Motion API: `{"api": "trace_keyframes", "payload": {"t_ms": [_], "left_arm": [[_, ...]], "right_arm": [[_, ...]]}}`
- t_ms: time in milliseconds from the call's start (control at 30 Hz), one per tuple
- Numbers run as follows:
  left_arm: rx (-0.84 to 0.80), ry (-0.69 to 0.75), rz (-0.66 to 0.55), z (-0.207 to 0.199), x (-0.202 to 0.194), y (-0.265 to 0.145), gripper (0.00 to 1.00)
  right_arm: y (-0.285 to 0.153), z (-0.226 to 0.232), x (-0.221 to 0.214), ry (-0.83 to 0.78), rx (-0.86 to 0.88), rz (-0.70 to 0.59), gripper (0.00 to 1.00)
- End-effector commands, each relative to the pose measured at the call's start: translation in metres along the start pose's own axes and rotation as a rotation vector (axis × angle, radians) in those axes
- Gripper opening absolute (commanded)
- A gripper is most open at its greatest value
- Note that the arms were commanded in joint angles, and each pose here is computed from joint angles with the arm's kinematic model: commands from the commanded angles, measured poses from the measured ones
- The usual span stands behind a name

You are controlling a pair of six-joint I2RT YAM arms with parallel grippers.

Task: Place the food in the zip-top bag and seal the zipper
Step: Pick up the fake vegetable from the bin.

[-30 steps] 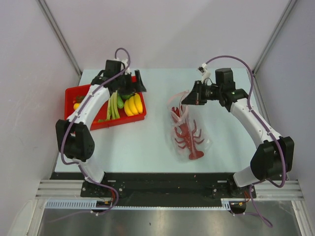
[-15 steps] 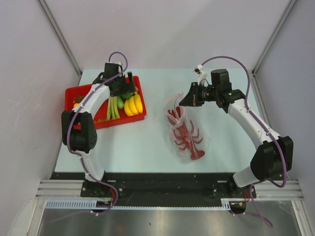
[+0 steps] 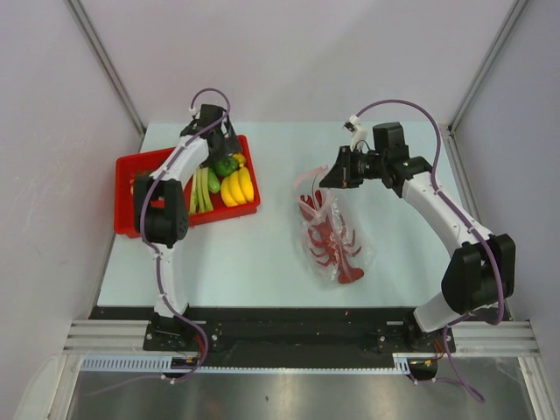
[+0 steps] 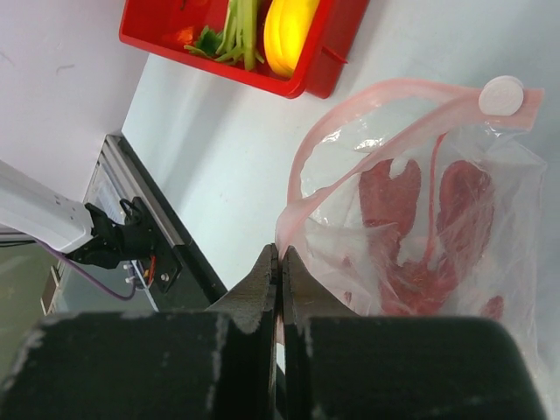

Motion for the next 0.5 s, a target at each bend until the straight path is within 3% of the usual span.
{"api": "trace_keyframes", "payload": {"t_ms": [0,233,333,467], "left_arm": [[0.085,-0.059,-0.028,-0.005,0.005,0.010,1.00],[0.096,-0.037,0.023,-0.005,-0.006,0.034,0.99],[0.061,-0.017,0.031,-0.006,-0.003,0.026,0.89],[-0.022,-0.009,-0.020,-0.010,0.013,-0.015,0.62]], "right_arm": [[-0.005,0.005,0.016,-0.046,0.004,-0.043,0.00],[-0.003,0.005,0.015,-0.043,0.011,-0.035,0.00],[-0.004,0.008,0.015,-0.054,0.017,-0.033,0.00],[-0.005,0.013,0.012,-0.071,0.034,-0.022,0.00]]}}
Point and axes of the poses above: each gripper's point midway between its finger pads, its own y axis out along the fingers, its own z axis along the line the jaws close on, x = y × z, the point moved 10 cm from there along -y, back along the fingers, and after that the axes turned 3 degrees about y, right-handed, at the moved point
